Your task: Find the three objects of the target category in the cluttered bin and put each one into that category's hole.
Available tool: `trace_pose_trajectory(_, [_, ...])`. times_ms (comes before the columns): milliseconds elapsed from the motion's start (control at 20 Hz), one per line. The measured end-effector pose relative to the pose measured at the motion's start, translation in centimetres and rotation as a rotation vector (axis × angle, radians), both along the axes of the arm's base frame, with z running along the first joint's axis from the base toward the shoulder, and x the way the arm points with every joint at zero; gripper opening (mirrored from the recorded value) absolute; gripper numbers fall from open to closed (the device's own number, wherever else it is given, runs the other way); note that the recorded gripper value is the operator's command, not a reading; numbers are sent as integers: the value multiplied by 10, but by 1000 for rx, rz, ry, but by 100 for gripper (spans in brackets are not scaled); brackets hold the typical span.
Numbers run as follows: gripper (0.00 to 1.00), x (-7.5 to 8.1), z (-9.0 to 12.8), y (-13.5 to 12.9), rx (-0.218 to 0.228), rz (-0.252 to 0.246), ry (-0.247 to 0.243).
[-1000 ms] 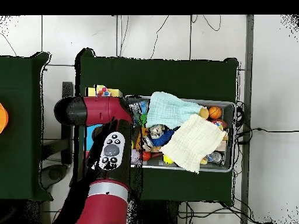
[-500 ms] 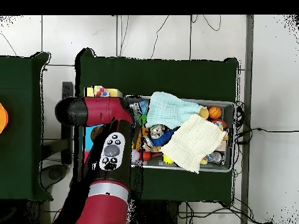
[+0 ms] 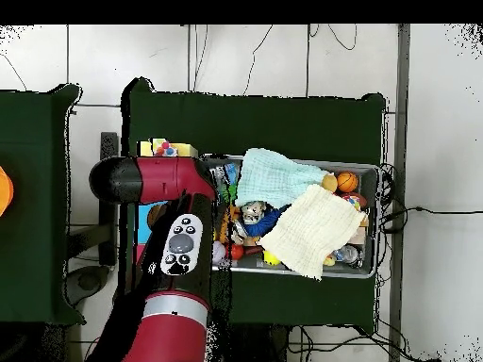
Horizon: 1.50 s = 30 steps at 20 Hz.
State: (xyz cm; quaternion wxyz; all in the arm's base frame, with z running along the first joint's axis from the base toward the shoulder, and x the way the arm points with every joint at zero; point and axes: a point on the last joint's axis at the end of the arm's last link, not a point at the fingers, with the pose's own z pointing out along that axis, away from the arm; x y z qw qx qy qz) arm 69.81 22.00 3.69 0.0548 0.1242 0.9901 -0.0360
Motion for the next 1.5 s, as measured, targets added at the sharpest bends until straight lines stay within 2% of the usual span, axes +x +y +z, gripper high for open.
trace_pose_trajectory(650, [100, 0, -1, -3, 4, -6, 3])
trace_pose_trajectory(700, [0, 0, -1, -3, 6, -8, 4])
trace_pose_trajectory(1500, [0, -2, 2, -8, 22, -23, 13])
